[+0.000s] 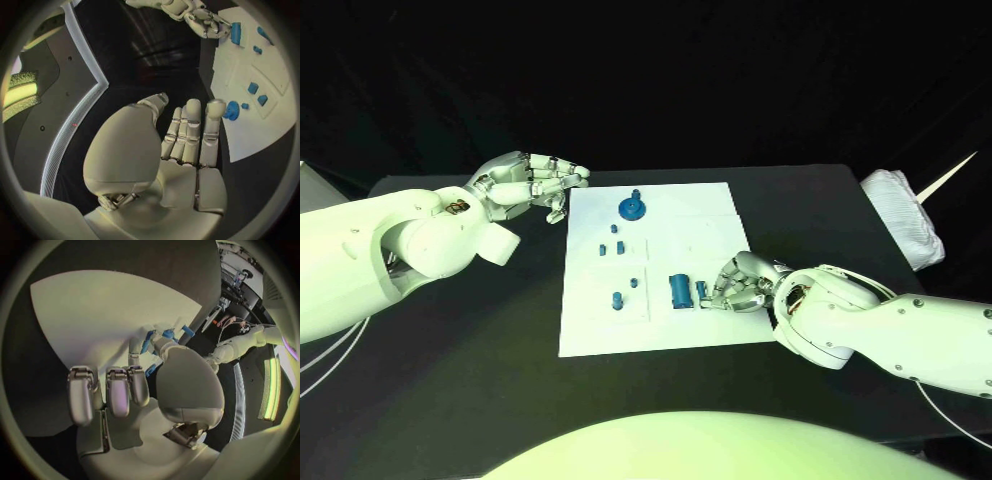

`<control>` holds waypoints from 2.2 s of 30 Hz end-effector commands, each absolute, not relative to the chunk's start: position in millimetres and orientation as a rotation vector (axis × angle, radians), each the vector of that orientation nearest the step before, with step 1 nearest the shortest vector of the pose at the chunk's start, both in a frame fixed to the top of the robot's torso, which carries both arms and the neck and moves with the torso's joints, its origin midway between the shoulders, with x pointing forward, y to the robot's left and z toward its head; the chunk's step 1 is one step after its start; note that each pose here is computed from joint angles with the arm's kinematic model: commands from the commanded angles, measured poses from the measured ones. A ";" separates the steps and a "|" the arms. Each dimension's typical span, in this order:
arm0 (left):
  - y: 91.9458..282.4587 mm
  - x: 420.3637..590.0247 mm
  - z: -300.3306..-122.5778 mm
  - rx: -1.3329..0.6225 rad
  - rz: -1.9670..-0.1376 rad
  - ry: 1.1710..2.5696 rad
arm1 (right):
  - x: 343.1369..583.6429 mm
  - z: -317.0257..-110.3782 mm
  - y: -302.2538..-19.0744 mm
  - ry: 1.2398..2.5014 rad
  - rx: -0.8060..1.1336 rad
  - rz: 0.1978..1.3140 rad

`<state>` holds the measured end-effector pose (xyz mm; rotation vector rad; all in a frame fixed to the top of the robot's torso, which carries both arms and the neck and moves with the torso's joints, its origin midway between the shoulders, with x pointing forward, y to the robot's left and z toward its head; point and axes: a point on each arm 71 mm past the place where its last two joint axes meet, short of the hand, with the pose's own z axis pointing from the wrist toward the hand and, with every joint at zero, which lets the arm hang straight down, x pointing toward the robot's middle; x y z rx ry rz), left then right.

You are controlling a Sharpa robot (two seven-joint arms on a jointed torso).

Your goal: Assemble the parts on the task board

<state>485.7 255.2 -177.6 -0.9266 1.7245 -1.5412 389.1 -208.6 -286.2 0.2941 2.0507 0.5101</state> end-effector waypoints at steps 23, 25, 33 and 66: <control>253.6 493.7 -181.6 -0.963 -1.572 1.576 | 433.8 -242.4 -231.3 1.679 0.633 1.002; 253.8 496.3 -185.2 -0.979 -1.571 1.532 | 449.0 -241.1 -240.0 1.633 0.677 1.015; 251.9 510.8 -202.6 -1.063 -1.572 1.386 | 497.2 -235.1 -262.3 1.497 0.827 1.082; 204.8 481.3 -224.7 -1.181 -1.314 1.261 | 463.4 -224.6 -194.0 1.223 1.199 1.227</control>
